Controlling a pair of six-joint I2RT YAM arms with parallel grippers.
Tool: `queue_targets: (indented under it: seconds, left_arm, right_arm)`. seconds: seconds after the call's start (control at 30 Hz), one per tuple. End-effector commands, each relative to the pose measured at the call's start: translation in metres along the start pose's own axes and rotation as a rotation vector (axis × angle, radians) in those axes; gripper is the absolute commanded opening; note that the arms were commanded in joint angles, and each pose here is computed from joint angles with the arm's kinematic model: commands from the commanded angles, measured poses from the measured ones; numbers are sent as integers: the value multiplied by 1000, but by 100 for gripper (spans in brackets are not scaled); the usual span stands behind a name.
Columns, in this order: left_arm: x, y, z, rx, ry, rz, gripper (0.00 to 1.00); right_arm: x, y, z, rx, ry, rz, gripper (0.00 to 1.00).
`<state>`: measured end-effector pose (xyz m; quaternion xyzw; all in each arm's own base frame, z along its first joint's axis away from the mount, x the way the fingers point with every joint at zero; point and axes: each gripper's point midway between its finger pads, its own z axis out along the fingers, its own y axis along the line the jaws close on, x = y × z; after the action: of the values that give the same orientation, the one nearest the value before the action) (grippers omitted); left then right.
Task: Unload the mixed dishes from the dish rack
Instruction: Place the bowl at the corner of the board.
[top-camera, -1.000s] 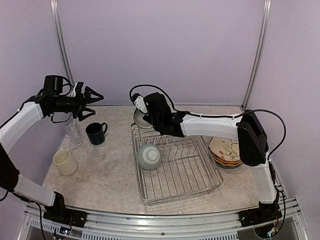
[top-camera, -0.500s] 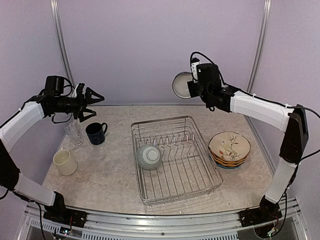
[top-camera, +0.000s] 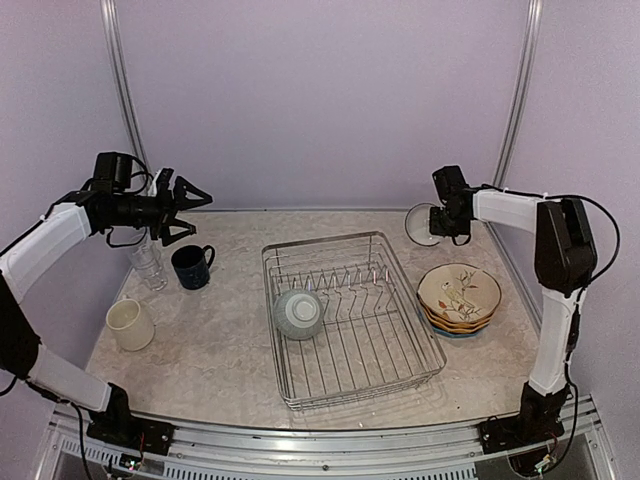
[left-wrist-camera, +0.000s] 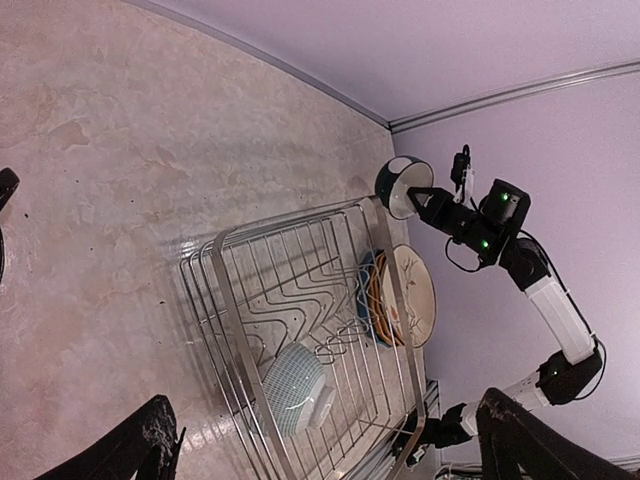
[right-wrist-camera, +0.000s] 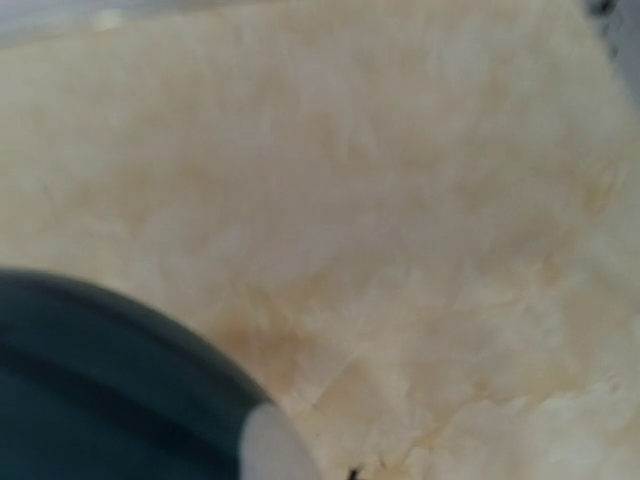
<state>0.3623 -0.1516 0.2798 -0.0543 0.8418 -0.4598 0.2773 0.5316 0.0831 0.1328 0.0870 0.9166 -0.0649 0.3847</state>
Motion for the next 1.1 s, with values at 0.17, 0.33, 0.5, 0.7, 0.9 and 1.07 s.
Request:
queue_targets:
  seconds: [0.17,0.33,0.5,0.7,0.9,1.07]
  left_arm:
    - [-2,-7,-1,-16,-3,39,99]
    - [2,-10,1,-3,14,38,99]
    - [2,-9,3,-15,20,34,99]
    - [2,-6,4,-28,17,40,99]
    - [3,-2,8,-31,27,35,99]
    - [3,-1,10,-23,36,27,99]
  right_arm:
    - [6,-14,29,-36,104,60,2]
    - [22,-16,48,-107,167,91,12]
    - [22,-14,51,-115,182,40,34]
    - [17,-27,45,-44,208,-20,49]
    - [0,-33,9,-54,165,-73,70]
    - [-11,-17,-47,-54,35,-165,100]
